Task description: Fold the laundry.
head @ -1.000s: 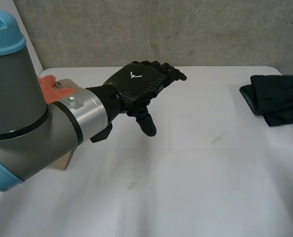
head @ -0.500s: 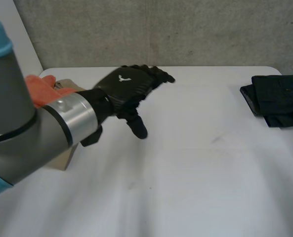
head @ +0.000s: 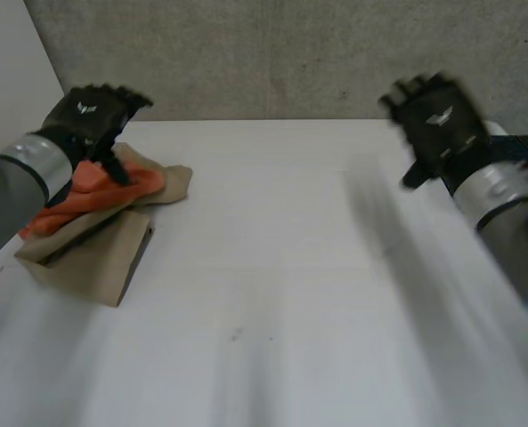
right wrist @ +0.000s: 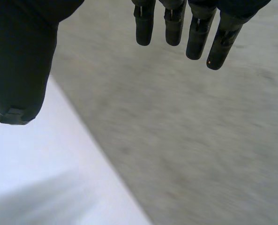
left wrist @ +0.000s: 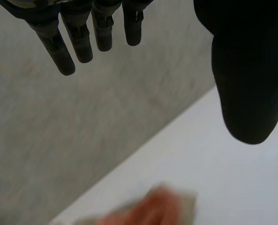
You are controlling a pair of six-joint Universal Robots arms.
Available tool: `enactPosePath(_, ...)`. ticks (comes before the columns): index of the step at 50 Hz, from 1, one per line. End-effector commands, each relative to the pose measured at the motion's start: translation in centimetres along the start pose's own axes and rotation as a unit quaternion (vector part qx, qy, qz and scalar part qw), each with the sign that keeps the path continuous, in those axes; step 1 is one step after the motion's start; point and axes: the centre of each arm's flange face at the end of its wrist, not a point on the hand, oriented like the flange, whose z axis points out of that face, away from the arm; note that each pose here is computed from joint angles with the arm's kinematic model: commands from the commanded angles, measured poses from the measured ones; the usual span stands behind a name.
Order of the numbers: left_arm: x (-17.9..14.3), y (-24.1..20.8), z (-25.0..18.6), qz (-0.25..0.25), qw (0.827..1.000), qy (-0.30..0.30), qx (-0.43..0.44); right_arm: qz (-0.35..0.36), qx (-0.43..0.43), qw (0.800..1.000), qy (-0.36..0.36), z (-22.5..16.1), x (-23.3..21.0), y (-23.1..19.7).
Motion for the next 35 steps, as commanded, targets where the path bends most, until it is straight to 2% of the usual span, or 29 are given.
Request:
enactPosePath(1, -3.6, 8.0, 3.1, 0.086, 0.992, -0.02, -0.086, -0.003, -0.034, 0.996, -0.077, -2.9, -5.6, 1.1)
enactPosePath(4, -4.1, 10.1, 4.1, 0.099, 0.99, -0.02, -0.101, -0.003, -0.041, 0.996, -0.085, -3.3, -6.1, 1.4)
enactPosePath(10, -4.7, 11.5, 5.7, 0.094, 0.991, -0.028, -0.095, 0.001, -0.061, 0.994, -0.091, -3.5, -6.5, 2.6)
enactPosePath(18, -4.7, 10.8, 6.6, 0.089, 0.992, -0.064, -0.066, 0.0, -0.078, 0.995, -0.07, -3.4, -5.8, 3.4)
enactPosePath(22, -3.4, 5.9, 6.4, 0.108, 0.989, -0.099, -0.012, 0.0, -0.077, 0.995, -0.064, -3.3, -5.6, 3.3)
enactPosePath(23, -2.9, 2.4, 5.8, 0.118, 0.986, -0.116, 0.032, -0.001, -0.075, 0.995, -0.062, -3.3, -5.5, 3.1)
enactPosePath(27, -1.3, -4.2, 4.2, 0.119, 0.974, -0.141, 0.133, -0.001, -0.07, 0.996, -0.055, -3.1, -5.1, 2.8)
enactPosePath(29, 0.2, -6.9, 3.2, 0.107, 0.969, -0.133, 0.177, -0.002, -0.068, 0.997, -0.047, -3.0, -4.8, 2.6)
enactPosePath(30, 2.1, -9.6, 2.0, 0.087, 0.965, -0.117, 0.22, -0.002, -0.068, 0.997, -0.041, -2.9, -4.5, 2.5)
enactPosePath(33, 4.4, -13.0, 0.0, 0.05, 0.956, -0.091, 0.273, -0.003, -0.074, 0.997, -0.011, -2.6, -3.3, 2.4)
enactPosePath(35, 6.4, -15.7, -2.0, 0.006, 0.948, -0.059, 0.312, -0.005, -0.079, 0.997, 0.009, -2.3, -2.6, 2.5)
